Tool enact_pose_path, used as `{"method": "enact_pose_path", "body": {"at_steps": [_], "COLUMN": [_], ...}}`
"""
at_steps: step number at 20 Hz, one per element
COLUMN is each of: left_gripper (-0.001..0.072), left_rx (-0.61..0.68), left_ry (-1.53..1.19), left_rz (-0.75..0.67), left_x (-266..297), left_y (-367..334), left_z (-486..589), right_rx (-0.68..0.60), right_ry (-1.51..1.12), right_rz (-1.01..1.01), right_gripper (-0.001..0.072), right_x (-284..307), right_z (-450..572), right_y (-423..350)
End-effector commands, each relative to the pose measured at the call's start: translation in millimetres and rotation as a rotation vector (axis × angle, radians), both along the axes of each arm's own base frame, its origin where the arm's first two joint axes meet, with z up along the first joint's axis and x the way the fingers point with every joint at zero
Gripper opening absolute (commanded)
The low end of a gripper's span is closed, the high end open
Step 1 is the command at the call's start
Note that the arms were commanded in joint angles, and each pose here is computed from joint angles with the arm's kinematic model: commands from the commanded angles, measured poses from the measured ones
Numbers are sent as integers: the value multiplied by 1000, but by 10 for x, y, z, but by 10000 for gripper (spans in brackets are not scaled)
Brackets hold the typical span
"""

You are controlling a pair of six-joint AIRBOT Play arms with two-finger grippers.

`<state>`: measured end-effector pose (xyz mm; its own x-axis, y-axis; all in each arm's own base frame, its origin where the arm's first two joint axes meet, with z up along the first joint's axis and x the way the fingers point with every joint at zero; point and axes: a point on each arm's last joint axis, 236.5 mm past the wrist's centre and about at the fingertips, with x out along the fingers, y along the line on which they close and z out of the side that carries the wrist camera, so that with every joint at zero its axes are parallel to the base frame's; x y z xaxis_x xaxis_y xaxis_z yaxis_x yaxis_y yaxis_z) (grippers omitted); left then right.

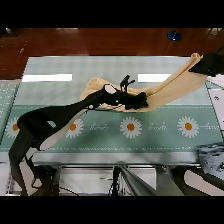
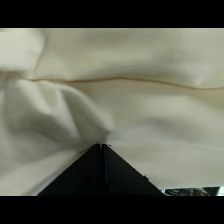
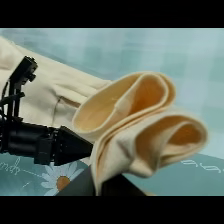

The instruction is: Fold the shirts.

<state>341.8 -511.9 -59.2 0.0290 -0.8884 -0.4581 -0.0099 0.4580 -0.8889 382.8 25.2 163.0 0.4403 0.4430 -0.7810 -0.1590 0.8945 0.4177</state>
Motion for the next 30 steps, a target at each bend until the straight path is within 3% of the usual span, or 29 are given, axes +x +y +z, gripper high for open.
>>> {"method": "enact_pose_path", "body": {"at_steps": [1,5,7,12,15,22,27,30], "left_gripper": [27,27,25,25,26,26,26,26], "left_rx": [-59,-105,-178,-352,-380,-207,-76,-79], "left_ry": [77,-39,-192,-504,-684,-974,-993,-1000], "left_rz": [42,52,-27,-108,-150,-18,-26,-50], "left_x": [-84,286,476,697,433,-88,-371,-462], "left_y": [-236,-36,282,1611,2528,3688,3792,3698], "left_z": [-23,320,819,2438,3214,4103,4117,4148], "right_rx": [1,2,17,89,107,173,194,215], "right_ry": [-12,-12,-11,2,17,-49,7,37], "right_rz": [3,0,-13,-48,-40,46,112,95], "right_gripper": [15,15,15,15,15,15,15,15], "right_x": [-18,-16,-3,47,83,481,521,515], "right_z": [48,48,59,-9,-141,-374,-987,-1394], "right_y": [17,18,32,114,300,1587,2549,3046]}}
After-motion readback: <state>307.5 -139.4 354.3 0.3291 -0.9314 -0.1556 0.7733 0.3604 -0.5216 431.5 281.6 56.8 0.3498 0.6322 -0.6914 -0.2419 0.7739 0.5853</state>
